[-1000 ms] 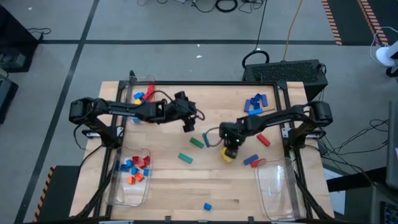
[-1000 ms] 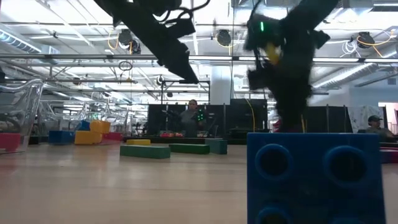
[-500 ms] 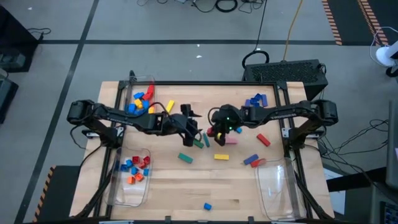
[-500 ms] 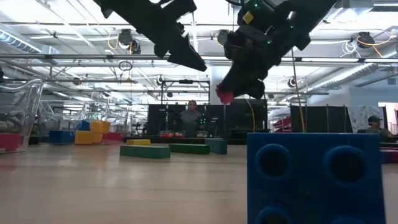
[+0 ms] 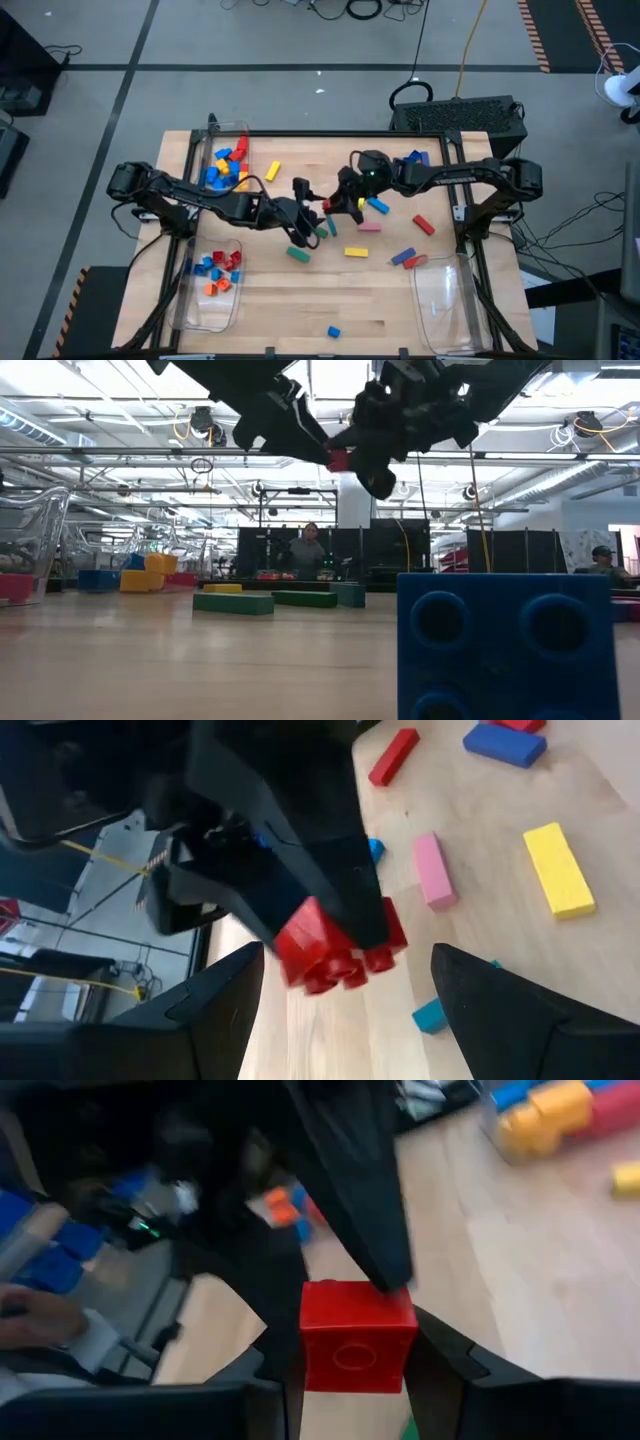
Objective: Sort blocks by size
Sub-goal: Put the red four stud game piece into the bottom left transparent bin
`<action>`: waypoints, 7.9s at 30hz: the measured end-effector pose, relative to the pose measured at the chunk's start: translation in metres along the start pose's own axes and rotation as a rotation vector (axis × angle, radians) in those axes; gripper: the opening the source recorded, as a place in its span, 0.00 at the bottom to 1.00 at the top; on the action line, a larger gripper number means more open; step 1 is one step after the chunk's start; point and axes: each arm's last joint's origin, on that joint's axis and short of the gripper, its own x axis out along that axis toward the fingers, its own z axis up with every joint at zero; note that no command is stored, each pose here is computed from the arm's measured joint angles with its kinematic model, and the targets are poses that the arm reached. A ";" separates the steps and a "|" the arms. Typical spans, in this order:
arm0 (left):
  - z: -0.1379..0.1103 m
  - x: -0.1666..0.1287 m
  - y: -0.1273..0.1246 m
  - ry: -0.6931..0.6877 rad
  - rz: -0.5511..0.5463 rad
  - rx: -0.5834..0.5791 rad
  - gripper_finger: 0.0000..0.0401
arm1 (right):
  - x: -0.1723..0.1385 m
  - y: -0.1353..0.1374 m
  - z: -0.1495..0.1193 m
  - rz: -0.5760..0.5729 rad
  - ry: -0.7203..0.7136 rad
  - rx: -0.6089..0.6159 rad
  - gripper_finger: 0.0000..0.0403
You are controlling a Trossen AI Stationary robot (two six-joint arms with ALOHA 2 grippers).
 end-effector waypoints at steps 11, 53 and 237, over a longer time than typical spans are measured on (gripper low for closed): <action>0.007 0.000 0.005 -0.072 0.042 -0.034 0.71 | 0.000 0.007 0.009 0.091 -0.075 -0.039 0.27; -0.017 -0.038 -0.015 0.211 0.130 -0.376 0.31 | -0.027 -0.009 -0.009 -0.312 0.138 -0.093 0.85; -0.055 -0.188 -0.087 0.586 -0.467 -0.957 0.26 | 0.034 0.133 -0.114 -0.371 0.113 -0.321 0.70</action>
